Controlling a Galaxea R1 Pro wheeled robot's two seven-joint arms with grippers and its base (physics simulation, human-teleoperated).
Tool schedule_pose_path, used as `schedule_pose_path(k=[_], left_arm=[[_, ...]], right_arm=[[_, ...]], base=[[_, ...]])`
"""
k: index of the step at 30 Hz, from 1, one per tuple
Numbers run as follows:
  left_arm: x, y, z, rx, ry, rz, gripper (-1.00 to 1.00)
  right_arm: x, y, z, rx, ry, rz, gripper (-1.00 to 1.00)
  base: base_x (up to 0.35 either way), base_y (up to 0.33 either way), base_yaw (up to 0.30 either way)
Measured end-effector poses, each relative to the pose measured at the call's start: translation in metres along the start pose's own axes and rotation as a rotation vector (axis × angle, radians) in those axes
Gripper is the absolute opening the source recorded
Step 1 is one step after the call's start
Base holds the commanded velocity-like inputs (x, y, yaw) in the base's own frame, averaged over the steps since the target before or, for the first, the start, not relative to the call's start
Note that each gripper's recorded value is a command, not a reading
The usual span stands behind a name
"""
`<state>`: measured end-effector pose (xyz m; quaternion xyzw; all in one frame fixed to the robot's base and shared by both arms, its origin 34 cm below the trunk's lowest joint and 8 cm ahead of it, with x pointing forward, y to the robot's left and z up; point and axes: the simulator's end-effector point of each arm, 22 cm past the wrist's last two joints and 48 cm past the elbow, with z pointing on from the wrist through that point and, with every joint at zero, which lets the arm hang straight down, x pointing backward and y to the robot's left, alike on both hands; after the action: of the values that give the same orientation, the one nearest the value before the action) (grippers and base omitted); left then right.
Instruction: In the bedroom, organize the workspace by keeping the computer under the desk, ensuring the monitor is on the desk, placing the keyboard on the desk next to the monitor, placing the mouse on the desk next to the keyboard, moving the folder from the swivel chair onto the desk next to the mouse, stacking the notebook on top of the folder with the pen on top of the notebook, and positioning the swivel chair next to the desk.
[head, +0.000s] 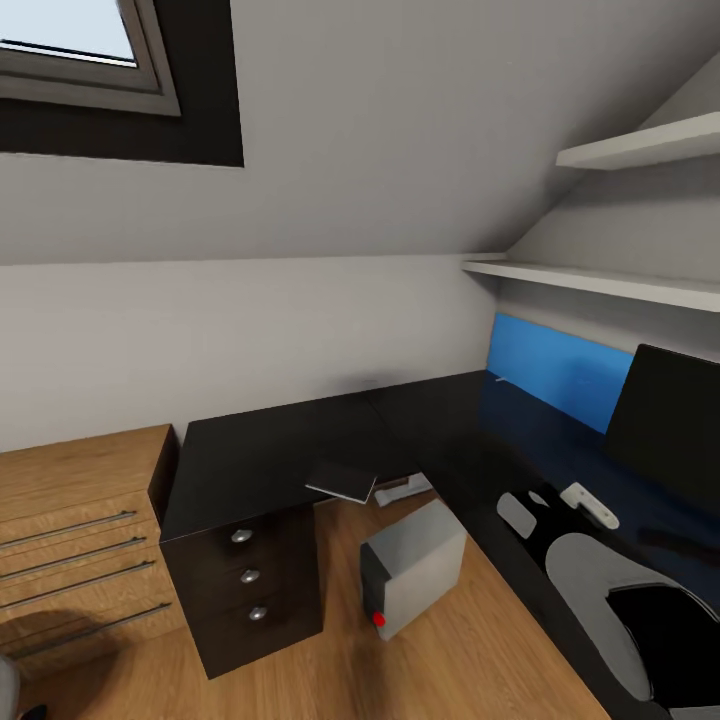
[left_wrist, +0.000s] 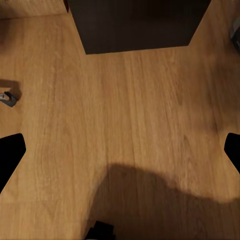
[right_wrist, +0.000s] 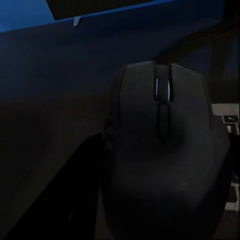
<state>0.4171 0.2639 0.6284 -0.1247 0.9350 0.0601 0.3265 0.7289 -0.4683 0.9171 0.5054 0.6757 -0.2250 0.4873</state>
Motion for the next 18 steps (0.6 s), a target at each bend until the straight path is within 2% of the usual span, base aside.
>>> schedule_pose_path(k=[18], left_arm=[[-0.0001, -0.0008, -0.0002, 0.0, -0.001, -0.001, 1.0]], right_arm=[[-0.0006, -0.0033, -0.0013, 0.015, -0.013, 0.014, -1.0]], base=[[0.0, 0.0, 0.0]])
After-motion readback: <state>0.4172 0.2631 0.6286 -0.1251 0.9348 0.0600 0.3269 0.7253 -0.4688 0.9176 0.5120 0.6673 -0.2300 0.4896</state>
